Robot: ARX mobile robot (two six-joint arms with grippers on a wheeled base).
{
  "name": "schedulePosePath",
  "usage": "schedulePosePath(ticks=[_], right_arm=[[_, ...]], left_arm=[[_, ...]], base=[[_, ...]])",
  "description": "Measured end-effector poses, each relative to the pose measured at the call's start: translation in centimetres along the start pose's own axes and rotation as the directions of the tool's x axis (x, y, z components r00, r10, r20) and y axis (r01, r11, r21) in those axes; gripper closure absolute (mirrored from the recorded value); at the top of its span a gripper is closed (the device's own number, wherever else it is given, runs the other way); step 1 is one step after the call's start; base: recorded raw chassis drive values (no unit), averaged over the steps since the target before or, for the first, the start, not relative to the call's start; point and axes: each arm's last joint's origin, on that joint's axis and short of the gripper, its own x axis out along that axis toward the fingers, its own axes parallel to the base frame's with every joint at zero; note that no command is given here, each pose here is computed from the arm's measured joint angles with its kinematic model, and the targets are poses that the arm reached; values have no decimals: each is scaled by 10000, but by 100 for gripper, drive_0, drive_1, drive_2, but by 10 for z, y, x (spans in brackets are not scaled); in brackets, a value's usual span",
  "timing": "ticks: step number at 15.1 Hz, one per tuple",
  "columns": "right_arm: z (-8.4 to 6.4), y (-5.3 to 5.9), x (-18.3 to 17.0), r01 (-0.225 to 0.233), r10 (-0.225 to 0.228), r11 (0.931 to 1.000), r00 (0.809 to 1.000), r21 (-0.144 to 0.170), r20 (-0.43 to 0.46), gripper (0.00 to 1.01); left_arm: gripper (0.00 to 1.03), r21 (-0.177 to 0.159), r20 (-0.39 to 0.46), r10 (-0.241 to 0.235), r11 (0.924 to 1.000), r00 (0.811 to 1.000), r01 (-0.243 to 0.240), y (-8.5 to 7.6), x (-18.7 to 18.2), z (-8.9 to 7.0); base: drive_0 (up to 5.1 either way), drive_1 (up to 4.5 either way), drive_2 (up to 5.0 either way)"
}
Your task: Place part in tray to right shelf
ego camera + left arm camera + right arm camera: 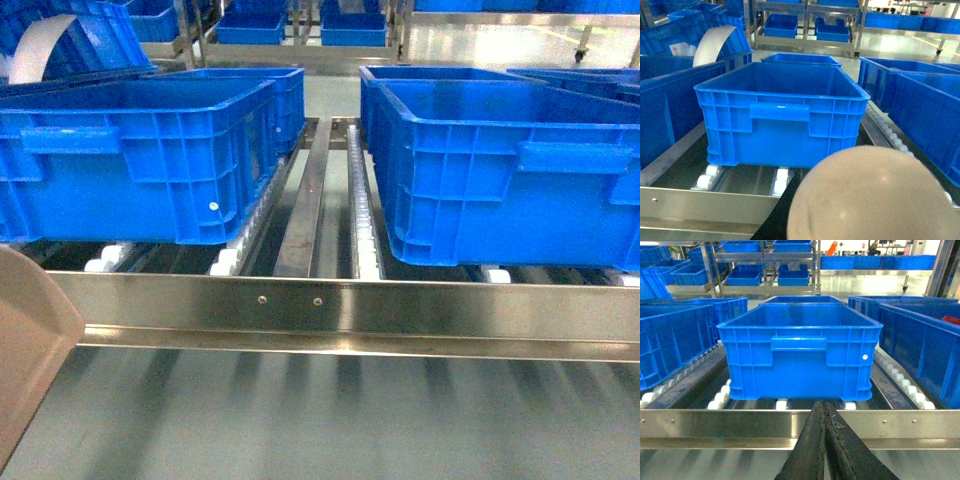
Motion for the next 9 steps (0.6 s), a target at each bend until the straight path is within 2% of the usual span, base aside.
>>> schedulePosePath(ticks=[1, 2, 3, 4, 9], right_arm=[[2, -3, -3, -123, 122, 9999, 9998, 10, 144, 99], [1, -11, -5, 4, -4, 10000, 10000, -15, 20, 99], [1, -13, -7, 183, -183, 9998, 9998, -13, 28, 99], [2, -12, -9, -61, 61, 10000, 9999, -13, 80, 99], [1, -12, -15, -50, 50, 10000, 10000, -13, 42, 99]], left_arm=[[90, 4, 106, -21, 10000, 9999, 21, 0, -7, -2], [90, 4, -50, -22, 10000, 10000, 22, 0, -14, -9], [90, 4, -229, -15, 10000, 9997, 15, 0, -20, -15], [90, 4, -210, -19, 10000, 9998, 19, 0, -26, -18], [90, 4, -153, -20, 10000, 9999, 20, 0, -47, -27]], base=[[0, 0, 0], [0, 0, 0], [0, 0, 0], [0, 0, 0], [0, 0, 0]])
